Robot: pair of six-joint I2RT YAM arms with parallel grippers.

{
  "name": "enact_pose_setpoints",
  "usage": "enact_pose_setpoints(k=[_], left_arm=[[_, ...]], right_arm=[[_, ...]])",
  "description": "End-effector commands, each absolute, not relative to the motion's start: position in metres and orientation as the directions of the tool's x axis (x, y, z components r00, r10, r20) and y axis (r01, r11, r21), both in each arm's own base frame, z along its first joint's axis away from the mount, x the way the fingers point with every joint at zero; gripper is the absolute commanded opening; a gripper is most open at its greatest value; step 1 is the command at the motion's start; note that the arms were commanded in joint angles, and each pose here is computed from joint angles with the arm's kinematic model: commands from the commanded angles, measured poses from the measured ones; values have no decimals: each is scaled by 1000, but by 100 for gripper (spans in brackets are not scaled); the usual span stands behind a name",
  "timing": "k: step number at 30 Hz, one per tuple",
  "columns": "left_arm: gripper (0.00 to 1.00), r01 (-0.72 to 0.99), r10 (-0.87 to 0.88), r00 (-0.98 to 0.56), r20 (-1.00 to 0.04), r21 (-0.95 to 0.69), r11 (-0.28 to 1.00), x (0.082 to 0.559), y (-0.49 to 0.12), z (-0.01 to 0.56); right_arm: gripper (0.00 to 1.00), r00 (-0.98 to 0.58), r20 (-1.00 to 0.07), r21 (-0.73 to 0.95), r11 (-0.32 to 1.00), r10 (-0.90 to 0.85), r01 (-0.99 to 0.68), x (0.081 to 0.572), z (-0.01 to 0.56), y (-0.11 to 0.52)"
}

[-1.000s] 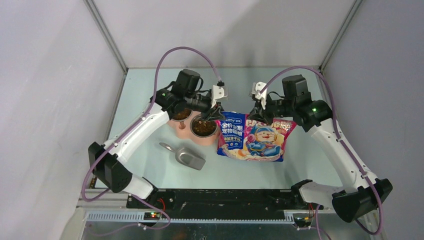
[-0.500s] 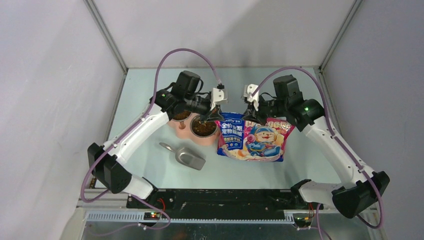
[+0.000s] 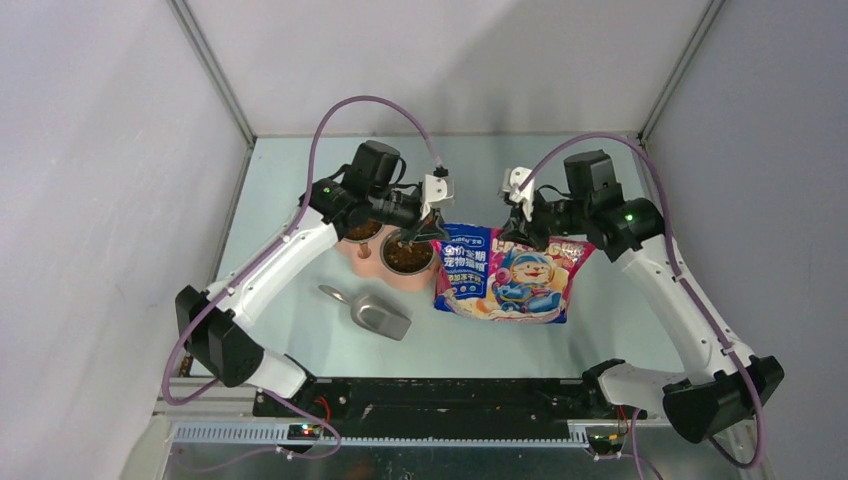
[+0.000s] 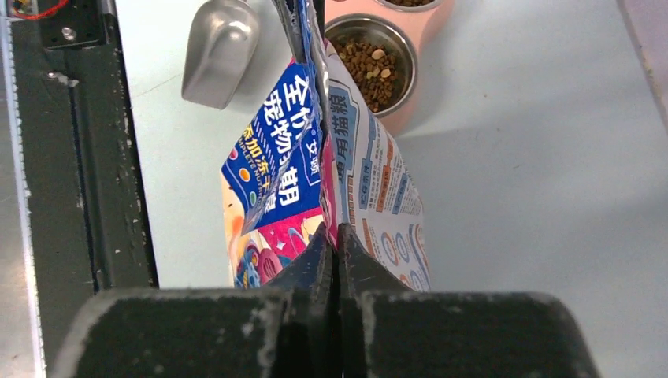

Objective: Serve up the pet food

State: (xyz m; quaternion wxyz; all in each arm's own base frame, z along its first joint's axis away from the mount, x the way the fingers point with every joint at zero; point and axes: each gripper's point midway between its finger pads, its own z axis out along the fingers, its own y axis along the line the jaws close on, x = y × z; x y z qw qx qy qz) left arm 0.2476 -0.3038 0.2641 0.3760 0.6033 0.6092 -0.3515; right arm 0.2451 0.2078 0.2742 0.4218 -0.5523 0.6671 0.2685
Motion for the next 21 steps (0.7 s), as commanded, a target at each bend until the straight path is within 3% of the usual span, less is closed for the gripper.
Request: enact_pose_setpoints(k=[1, 2, 3, 4, 5, 6, 7, 9, 12, 13, 14, 16, 17, 18, 19, 21], left_arm=[[0, 996, 471, 1, -882, 45, 81, 258, -287, 276], [0, 995, 470, -1, -883, 44, 85, 259, -286, 276], [0, 995, 470, -1, -883, 45, 86, 259, -285, 276], [0, 995, 470, -1, -883, 48, 92, 260, -283, 276], [0, 994, 470, -3, -883, 48, 95, 261, -282, 276], [0, 993, 468, -4, -884, 49, 103, 263, -280, 277], [0, 993, 468, -6, -884, 50, 107, 264, -279, 277], [0, 992, 466, -11, -884, 50, 119, 267, -276, 277], [0, 990, 462, -15, -887, 51, 131, 271, -274, 279], [0, 990, 461, -16, -887, 50, 131, 271, -274, 279], [0, 990, 459, -14, -889, 53, 131, 272, -275, 281], [0, 990, 458, -14, -889, 51, 130, 274, -275, 282], [0, 990, 457, -14, -889, 51, 129, 274, -276, 282], [0, 990, 456, -16, -890, 49, 130, 275, -277, 282], [0, 991, 451, -18, -892, 44, 128, 275, -278, 283], [0, 992, 444, -27, -895, 32, 124, 276, -280, 283]], right_arm=[[12, -61, -841, -128, 307, -537, -943, 251, 283, 178], [29, -62, -837, -142, 325, -544, -935, 253, 283, 174], [35, -65, -837, -161, 358, -543, -920, 259, 287, 168], [35, -62, -841, -170, 373, -537, -912, 260, 291, 165], [25, -58, -853, -170, 381, -518, -909, 262, 295, 160], [4, -58, -862, -175, 402, -504, -899, 264, 300, 151], [1, -46, -873, -166, 384, -486, -908, 260, 303, 151], [0, -49, -868, -175, 398, -494, -900, 260, 305, 141], [26, -58, -841, -216, 432, -538, -876, 263, 302, 126], [22, -53, -830, -236, 436, -555, -868, 265, 301, 121], [5, -54, -826, -247, 446, -561, -861, 266, 301, 114], [0, -48, -824, -259, 449, -565, -855, 266, 303, 105], [4, -57, -824, -254, 459, -563, -851, 266, 304, 103], [25, -69, -824, -257, 479, -562, -839, 268, 306, 98], [31, -87, -820, -259, 502, -566, -825, 271, 305, 93], [10, -82, -804, -267, 482, -588, -834, 267, 304, 89]])
